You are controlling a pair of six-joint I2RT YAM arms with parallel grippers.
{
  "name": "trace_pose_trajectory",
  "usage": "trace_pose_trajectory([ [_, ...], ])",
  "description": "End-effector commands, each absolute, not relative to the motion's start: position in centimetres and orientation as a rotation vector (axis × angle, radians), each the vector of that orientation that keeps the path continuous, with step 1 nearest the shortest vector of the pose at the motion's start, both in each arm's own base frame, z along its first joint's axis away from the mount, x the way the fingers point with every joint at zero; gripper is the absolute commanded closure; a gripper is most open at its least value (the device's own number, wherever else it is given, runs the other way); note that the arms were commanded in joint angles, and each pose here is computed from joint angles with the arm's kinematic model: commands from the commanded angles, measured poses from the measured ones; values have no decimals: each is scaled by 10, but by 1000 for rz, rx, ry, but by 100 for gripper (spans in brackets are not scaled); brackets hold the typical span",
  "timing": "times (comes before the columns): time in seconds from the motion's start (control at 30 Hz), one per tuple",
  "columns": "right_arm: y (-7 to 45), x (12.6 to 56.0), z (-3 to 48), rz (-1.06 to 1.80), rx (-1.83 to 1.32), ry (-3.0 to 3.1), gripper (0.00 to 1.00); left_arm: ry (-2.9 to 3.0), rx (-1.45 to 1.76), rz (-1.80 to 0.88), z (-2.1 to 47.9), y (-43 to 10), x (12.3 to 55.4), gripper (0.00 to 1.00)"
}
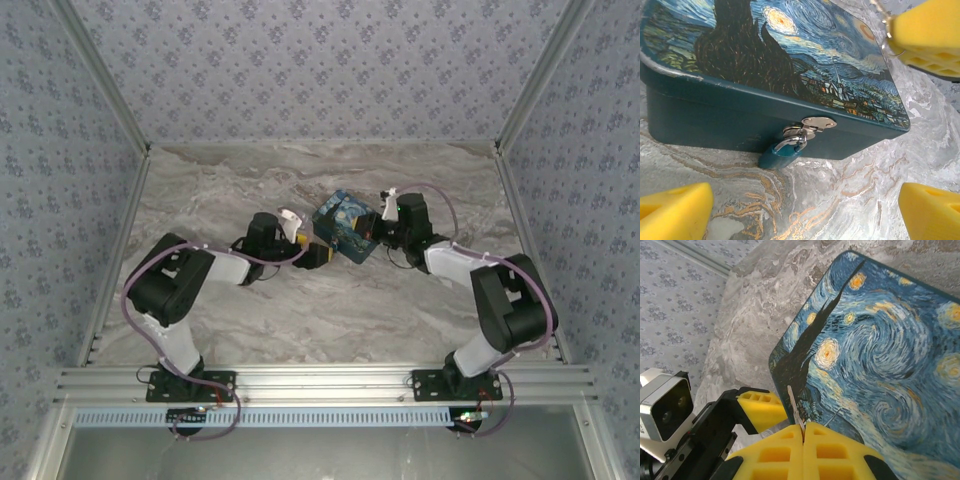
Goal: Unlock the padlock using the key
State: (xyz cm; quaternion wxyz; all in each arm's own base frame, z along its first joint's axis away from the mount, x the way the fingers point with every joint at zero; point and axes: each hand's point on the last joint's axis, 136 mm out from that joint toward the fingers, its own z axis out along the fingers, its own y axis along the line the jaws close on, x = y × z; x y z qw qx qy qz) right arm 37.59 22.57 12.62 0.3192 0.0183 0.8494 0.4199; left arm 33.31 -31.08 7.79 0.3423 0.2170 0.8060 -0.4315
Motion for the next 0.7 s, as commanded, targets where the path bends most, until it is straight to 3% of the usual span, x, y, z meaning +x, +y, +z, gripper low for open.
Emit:
trace_pose_trajectory([
  [0.0,230,381,117,1096,90,2268,100,2014,588,-1191,89,-323,336,6],
  [0.67,220,360,61,1034,164,2394,100,2022,617,-1216,65,-339,334,13],
])
